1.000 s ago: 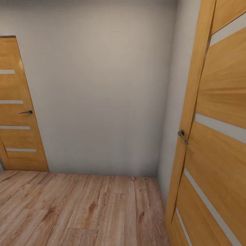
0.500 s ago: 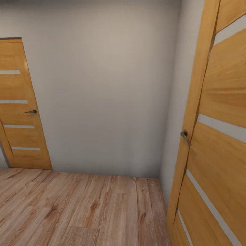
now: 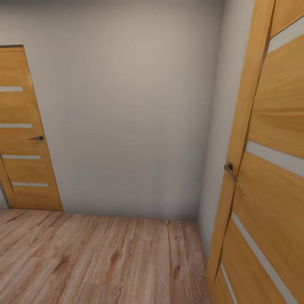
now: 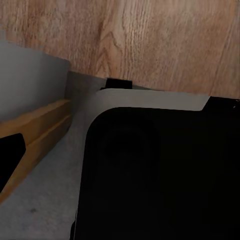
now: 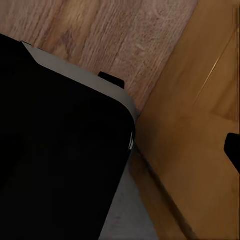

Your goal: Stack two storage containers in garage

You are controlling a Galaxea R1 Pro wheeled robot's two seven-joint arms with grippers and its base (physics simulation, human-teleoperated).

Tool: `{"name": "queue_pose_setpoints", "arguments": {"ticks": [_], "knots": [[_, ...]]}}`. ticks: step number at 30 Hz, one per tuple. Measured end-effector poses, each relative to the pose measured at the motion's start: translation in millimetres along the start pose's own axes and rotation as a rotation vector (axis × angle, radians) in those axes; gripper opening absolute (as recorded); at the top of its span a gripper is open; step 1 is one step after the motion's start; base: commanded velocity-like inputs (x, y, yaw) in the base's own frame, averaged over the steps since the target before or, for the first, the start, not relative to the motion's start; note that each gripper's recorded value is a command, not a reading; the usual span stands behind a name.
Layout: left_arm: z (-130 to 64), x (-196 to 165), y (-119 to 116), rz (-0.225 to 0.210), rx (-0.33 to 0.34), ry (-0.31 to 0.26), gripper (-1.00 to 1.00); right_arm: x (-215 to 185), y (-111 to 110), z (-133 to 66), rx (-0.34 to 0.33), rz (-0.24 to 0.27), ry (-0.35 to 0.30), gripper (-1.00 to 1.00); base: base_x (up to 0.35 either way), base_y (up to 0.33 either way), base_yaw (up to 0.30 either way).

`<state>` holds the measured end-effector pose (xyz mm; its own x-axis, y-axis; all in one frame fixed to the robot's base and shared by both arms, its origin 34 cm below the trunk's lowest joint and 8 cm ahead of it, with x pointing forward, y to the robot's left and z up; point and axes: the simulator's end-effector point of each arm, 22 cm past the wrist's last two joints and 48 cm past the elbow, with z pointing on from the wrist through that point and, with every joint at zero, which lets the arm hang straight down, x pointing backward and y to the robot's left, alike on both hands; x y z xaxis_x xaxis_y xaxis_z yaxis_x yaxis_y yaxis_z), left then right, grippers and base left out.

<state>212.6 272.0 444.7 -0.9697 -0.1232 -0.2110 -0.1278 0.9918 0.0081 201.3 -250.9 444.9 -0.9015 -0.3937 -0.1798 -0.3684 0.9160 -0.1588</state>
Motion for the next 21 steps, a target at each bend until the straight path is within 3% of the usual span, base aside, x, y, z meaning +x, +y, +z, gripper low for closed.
{"name": "queue_pose_setpoints", "arguments": {"ticks": [6, 11, 21], "knots": [[0.0, 0.2, 0.6, -0.017, -0.002, 0.001, 1.0, 0.0, -0.2, 0.0, 0.0, 0.0, 0.0, 1.0, 0.311, 0.0, 0.0], [0.0, 0.7, 2.5, -0.063, -0.007, 0.002, 1.0, 0.2, -0.7, 0.0, 0.001, 0.0, 0.0, 1.0, 0.321, 0.0, 0.0], [-0.1, 0.9, 2.8, -0.07, -0.008, 0.003, 1.0, -0.1, 0.3, 0.0, 0.0, 0.0, 0.0, 1.0, 0.322, 0.0, 0.0]]}}
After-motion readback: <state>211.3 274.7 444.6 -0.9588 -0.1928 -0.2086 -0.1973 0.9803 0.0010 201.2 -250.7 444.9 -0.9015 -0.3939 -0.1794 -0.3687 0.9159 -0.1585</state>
